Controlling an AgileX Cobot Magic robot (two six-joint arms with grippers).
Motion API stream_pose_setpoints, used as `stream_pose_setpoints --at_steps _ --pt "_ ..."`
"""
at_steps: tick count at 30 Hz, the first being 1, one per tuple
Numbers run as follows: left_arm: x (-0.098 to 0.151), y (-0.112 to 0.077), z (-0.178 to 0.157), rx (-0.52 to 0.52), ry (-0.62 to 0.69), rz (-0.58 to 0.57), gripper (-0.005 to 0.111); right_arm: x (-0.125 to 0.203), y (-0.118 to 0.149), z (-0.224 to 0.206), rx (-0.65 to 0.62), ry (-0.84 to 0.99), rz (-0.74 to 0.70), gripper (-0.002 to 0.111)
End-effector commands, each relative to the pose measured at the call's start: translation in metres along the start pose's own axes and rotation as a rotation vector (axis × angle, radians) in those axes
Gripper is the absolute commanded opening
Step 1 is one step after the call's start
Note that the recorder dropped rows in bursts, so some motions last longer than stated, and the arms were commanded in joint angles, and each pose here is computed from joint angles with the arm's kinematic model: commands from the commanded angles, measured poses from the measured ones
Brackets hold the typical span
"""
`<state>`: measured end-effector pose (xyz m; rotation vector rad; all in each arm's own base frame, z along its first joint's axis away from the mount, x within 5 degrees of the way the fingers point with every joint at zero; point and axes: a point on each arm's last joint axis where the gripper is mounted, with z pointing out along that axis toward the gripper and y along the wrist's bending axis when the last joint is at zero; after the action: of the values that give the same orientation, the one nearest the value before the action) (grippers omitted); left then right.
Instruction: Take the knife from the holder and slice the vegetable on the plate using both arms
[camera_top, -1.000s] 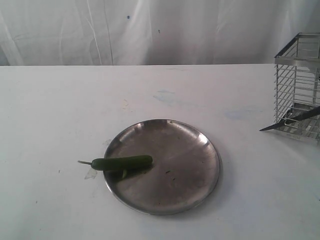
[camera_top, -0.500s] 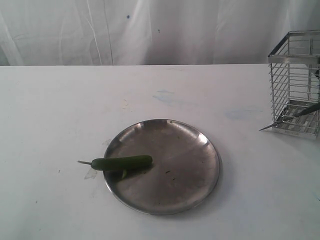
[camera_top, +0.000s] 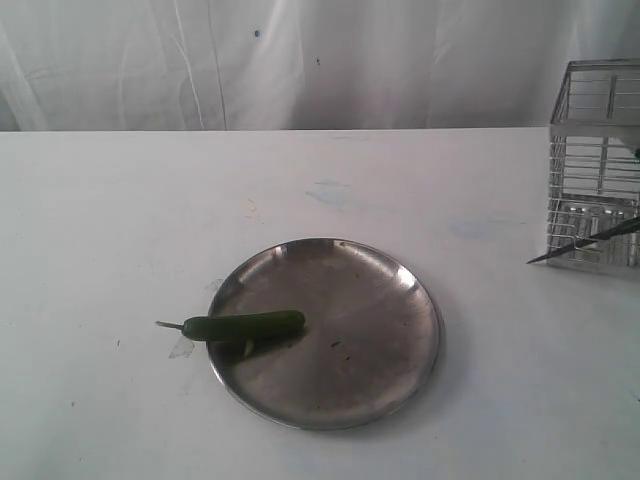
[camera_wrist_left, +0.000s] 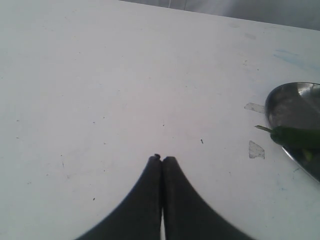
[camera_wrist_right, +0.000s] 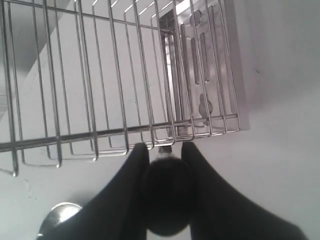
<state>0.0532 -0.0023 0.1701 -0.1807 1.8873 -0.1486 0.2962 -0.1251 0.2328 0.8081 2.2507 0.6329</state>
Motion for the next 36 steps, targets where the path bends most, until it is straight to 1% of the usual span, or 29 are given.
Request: stream_pose_setpoints --at_steps 1,4,7,10,12,13,16,18,19,21,23,25,26,28,30,32,33,35,36 --pt "0.0 0.0 0.0 0.008 -0.007 0.0 0.0 -0.013 -0.013 -0.018 -0.019 -0.025 -0.059 0.0" --pt "0.0 0.0 0.0 0.008 -0.007 0.0 0.0 -0.019 -0.019 -0.025 -0.017 -0.044 -0.046 0.0" --pt "0.0 0.0 0.0 0.008 -0.007 0.0 0.0 -0.018 -0.019 -0.025 -0.028 -0.03 -0.084 0.0" --pt "0.0 0.0 0.0 0.008 -0.007 0.0 0.0 -0.024 -0.015 -0.023 -0.087 -0.005 -0.077 0.0" --pt "0.0 0.0 0.0 0.008 -0.007 0.0 0.0 -0.029 -0.01 -0.023 -0.125 0.019 -0.097 0.0" --pt "0.0 0.0 0.0 0.008 -0.007 0.0 0.0 -0.029 -0.012 -0.021 -0.123 0.033 -0.099 0.0" --pt "0.0 0.0 0.0 0.008 -0.007 0.0 0.0 -0.023 -0.029 -0.005 -0.078 0.117 -0.102 0.0" --pt "0.0 0.0 0.0 0.008 -0.007 0.0 0.0 -0.019 -0.035 0.004 -0.104 0.171 -0.071 0.0" --pt "0.0 0.0 0.0 0.008 -0.007 0.0 0.0 -0.018 -0.037 0.008 -0.12 0.181 -0.047 0.0" --pt "0.0 0.0 0.0 0.008 -0.007 0.0 0.0 -0.018 -0.039 0.011 -0.12 0.186 -0.044 0.0" --pt "0.0 0.0 0.0 0.008 -0.007 0.0 0.0 -0.024 -0.043 0.009 -0.129 0.15 -0.011 0.0" --pt "0.0 0.0 0.0 0.008 -0.007 0.0 0.0 -0.033 -0.045 0.001 -0.186 0.104 0.048 0.0" --pt "0.0 0.0 0.0 0.008 -0.007 0.0 0.0 -0.034 -0.047 -0.001 -0.194 0.104 0.05 0.0" --pt "0.0 0.0 0.0 0.008 -0.007 0.0 0.0 -0.034 -0.051 -0.006 -0.177 0.127 0.017 0.0" --pt "0.0 0.0 0.0 0.008 -0.007 0.0 0.0 -0.031 -0.06 -0.007 -0.101 0.16 -0.03 0.0" --pt "0.0 0.0 0.0 0.008 -0.007 0.0 0.0 -0.031 -0.064 -0.007 -0.07 0.165 -0.036 0.0" --pt "0.0 0.0 0.0 0.008 -0.007 0.0 0.0 -0.032 -0.062 -0.007 -0.089 0.15 -0.03 0.0" --pt "0.0 0.0 0.0 0.008 -0.007 0.0 0.0 -0.035 -0.054 -0.008 -0.173 0.119 -0.043 0.0" --pt "0.0 0.0 0.0 0.008 -0.007 0.0 0.0 -0.036 -0.047 -0.009 -0.255 0.101 -0.092 0.0"
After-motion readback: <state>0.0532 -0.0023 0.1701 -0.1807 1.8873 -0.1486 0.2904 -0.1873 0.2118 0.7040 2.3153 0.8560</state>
